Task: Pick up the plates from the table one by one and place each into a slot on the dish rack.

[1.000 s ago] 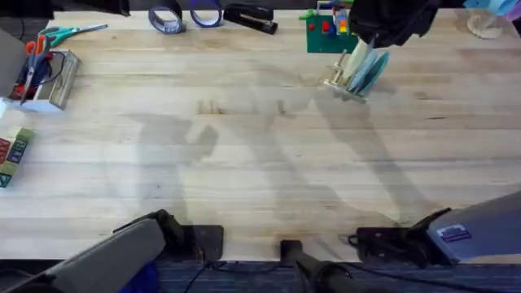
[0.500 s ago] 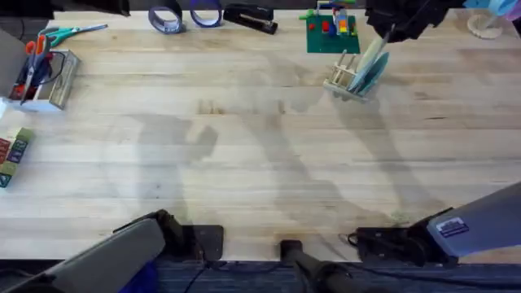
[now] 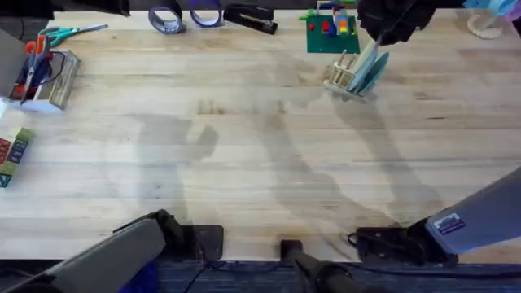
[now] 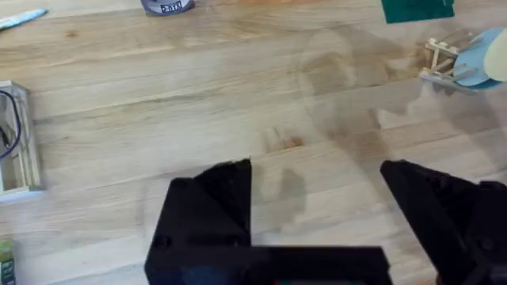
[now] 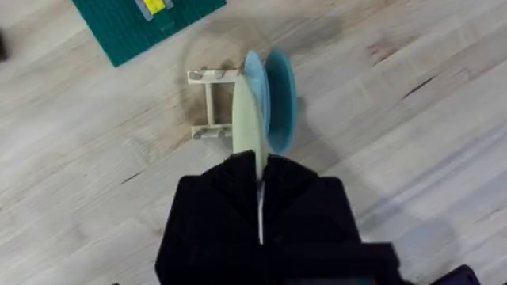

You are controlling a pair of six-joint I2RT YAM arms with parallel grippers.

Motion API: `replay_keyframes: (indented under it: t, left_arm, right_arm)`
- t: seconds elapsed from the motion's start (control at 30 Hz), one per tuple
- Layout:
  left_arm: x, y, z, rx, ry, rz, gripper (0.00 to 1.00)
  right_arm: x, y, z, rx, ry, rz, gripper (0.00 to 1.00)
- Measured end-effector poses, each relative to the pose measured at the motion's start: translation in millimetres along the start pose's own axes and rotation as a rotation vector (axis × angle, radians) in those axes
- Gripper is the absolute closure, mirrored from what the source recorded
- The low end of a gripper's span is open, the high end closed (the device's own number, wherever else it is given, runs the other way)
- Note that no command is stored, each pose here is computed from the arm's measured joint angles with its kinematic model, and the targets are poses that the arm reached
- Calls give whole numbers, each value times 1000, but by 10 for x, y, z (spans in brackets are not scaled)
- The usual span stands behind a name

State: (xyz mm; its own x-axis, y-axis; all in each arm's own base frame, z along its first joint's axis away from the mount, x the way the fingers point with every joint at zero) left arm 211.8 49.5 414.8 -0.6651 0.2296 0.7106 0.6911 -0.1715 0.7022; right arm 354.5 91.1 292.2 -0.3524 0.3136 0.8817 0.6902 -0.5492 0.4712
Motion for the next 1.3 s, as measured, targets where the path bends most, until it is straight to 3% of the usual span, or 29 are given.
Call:
replay_keyframes:
  t: [1.3]
  left_arm:
    - [0, 1, 0, 0, 0, 0, 6]
  right_arm:
    - [-242, 159, 68, -28, 5, -11, 971]
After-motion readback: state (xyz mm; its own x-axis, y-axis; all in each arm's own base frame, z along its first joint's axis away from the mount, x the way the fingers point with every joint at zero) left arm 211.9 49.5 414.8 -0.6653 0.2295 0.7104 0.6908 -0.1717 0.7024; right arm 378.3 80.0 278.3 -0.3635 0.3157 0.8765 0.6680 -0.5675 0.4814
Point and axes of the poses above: each hand's point on the last joint's axis, 136 mm out from that joint toward the fingers, its own x axis back along the fingers, its own z axis along the line the jaws close on, y = z × x, the point moved 8 cm from there along x, back along the fingers, and after that the axes turned 7 degrees about -x, right-handed, at the moved point
